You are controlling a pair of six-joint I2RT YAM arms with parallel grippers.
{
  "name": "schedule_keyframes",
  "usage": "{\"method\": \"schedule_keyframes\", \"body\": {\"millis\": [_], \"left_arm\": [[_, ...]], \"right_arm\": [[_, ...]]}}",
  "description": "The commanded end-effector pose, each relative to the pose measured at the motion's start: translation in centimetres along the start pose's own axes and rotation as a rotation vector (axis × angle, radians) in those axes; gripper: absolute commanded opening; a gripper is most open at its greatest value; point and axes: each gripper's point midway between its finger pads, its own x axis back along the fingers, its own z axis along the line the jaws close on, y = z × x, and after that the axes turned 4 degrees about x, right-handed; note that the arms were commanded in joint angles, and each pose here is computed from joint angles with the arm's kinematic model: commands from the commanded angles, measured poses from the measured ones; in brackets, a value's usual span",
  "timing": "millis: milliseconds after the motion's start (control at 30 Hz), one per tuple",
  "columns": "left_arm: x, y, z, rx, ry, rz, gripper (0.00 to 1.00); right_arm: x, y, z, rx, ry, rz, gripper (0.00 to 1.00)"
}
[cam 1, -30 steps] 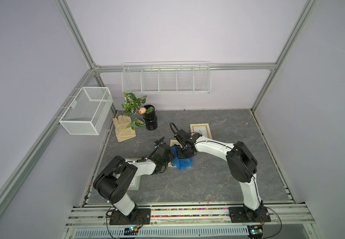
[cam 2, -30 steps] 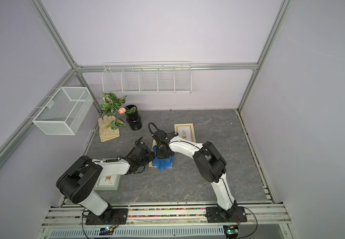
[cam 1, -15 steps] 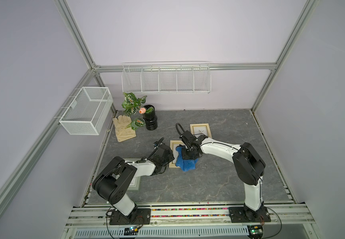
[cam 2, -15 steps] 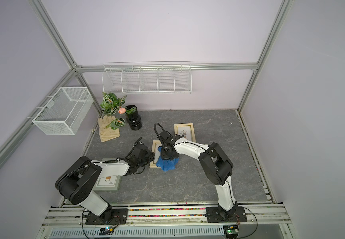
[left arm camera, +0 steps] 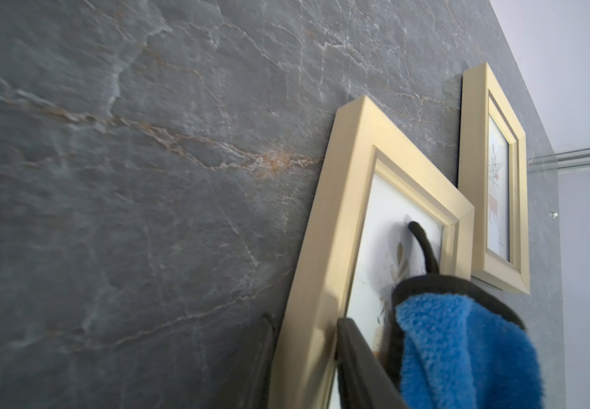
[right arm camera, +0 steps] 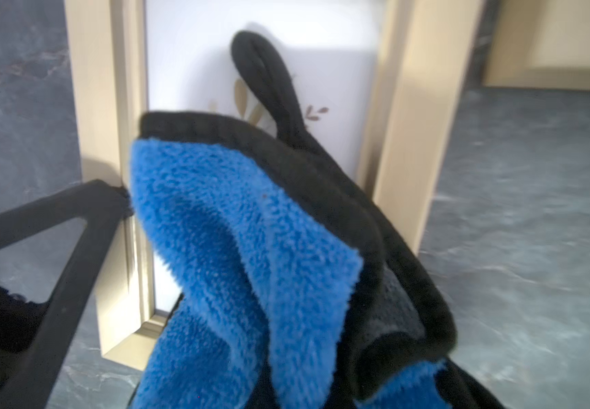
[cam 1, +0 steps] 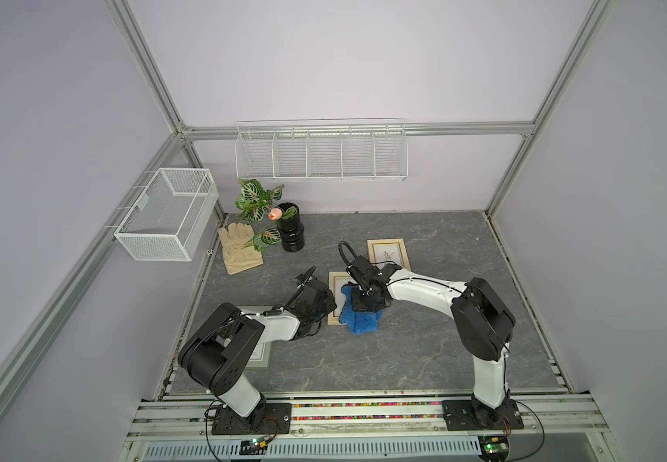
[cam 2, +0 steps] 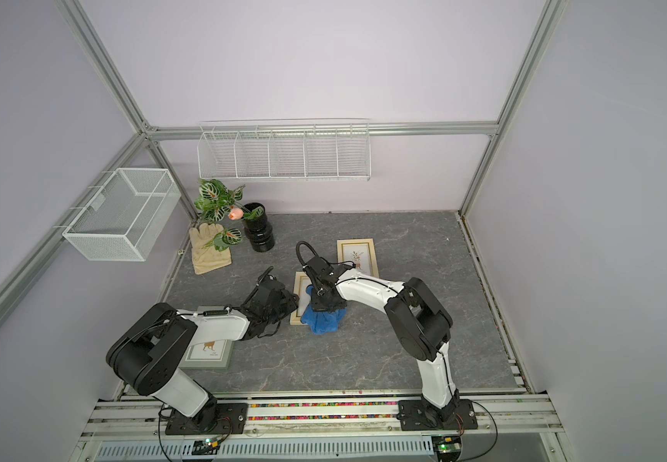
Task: Wipe the picture frame with a cloth
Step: Wipe the dirt from the picture frame.
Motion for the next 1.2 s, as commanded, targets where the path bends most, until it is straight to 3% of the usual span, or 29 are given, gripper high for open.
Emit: {"method": "schedule_keyframes", "body": {"millis": [0,167,467,800,1067,1167], "left_arm": [[2.1,-7.8,14.3,0.006,0.478,0.273,0.35],[2.2,-7.8,14.3,0.004,0.477,0.273,0.35],[2.0,-7.9,14.3,0.002,0.479,0.281,0.35],[2.1,-8.0,14.5,0.003,0.493,0.284,0.35],[2.0,-8.0,14.4,-0.003,0.490,0.286,0.35],[2.0,-8.0,14.5,-0.005,0.492,0.288,0.35]], "right_arm": [[-0.4,-1.6,0.7,0.014,-0.011,0.041,0.08],[-1.4,-1.5,3.6,0.029,0.041,0.064,0.08],[1.0,-0.8,-3.7,-0.014,-0.110,-0.007,0.09],[-1.0,0.2,3.6,0.063,0.037,0.037,0.08],[0.1,0.9,-3.0,0.008,-0.089,0.010,0.09],[0.5,2.7,-2.3,0.028,-0.082,-0.011,0.09]]}}
